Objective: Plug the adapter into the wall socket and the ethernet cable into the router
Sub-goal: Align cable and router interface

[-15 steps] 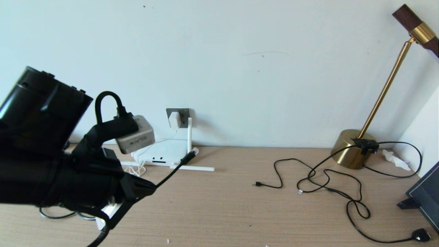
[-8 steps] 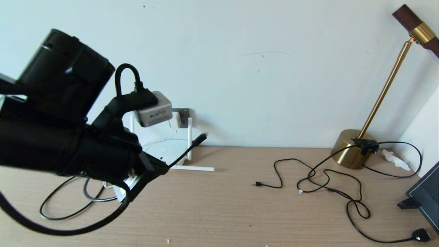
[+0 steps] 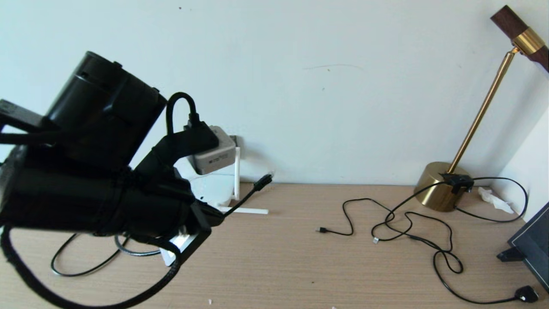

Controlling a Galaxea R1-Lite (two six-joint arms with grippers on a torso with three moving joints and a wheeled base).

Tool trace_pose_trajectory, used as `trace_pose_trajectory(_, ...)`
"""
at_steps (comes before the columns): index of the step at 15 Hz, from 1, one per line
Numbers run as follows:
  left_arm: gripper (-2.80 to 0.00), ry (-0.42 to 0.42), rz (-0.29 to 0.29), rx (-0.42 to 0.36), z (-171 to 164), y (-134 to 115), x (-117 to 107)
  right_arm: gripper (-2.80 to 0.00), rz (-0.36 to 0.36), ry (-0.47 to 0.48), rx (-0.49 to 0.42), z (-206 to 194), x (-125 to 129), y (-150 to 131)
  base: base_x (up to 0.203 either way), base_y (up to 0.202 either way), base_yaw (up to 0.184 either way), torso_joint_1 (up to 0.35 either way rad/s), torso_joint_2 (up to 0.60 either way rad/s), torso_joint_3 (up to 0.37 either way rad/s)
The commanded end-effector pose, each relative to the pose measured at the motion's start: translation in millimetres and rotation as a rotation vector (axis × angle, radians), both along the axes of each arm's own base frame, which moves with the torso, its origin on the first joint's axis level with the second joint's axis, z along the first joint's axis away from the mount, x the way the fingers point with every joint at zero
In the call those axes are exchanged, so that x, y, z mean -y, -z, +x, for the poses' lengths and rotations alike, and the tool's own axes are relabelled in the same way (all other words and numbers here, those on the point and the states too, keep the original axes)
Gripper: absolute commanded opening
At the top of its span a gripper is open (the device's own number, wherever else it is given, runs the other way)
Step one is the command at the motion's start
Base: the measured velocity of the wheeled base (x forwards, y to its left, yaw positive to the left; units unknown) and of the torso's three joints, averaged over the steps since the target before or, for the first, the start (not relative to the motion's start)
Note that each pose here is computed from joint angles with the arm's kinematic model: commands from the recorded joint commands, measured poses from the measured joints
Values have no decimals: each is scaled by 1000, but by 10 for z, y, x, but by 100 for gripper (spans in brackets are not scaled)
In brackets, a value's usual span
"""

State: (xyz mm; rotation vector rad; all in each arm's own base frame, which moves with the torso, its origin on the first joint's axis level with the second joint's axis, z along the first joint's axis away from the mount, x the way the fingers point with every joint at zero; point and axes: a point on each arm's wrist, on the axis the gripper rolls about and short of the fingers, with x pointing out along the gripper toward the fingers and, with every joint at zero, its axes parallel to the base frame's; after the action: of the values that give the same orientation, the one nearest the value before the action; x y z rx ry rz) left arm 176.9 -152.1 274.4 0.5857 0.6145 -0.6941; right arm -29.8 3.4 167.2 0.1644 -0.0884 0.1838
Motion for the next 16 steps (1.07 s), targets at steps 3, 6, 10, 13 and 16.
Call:
trace_pose_trajectory(3, -280, -13, -9, 80, -31, -44, -17, -280, 157, -324, -374, 816, -81, -483, 0, 0, 0, 0, 0, 0)
trace_pose_trajectory(6, -280, 10, -20, 155, -58, -79, 87, -280, 325, -613, -608, 1418, -200, -671, 0, 0, 0, 0, 0, 0)
trace_pose_trajectory(10, -280, 91, 22, 285, -9, -86, 374, -280, 472, -809, -817, 1952, -505, -850, 0, 0, 0, 0, 0, 0)
trace_pose_trajectory(13, -280, 175, 62, 344, -65, -27, 605, 0, 543, -851, -862, 2129, -643, -1036, 0, 0, 0, 0, 0, 0)
trace_pose_trajectory(16, -280, 211, 116, 371, -161, 53, 803, 0, 588, -880, -894, 2202, -690, -1117, 0, 0, 0, 0, 0, 0)
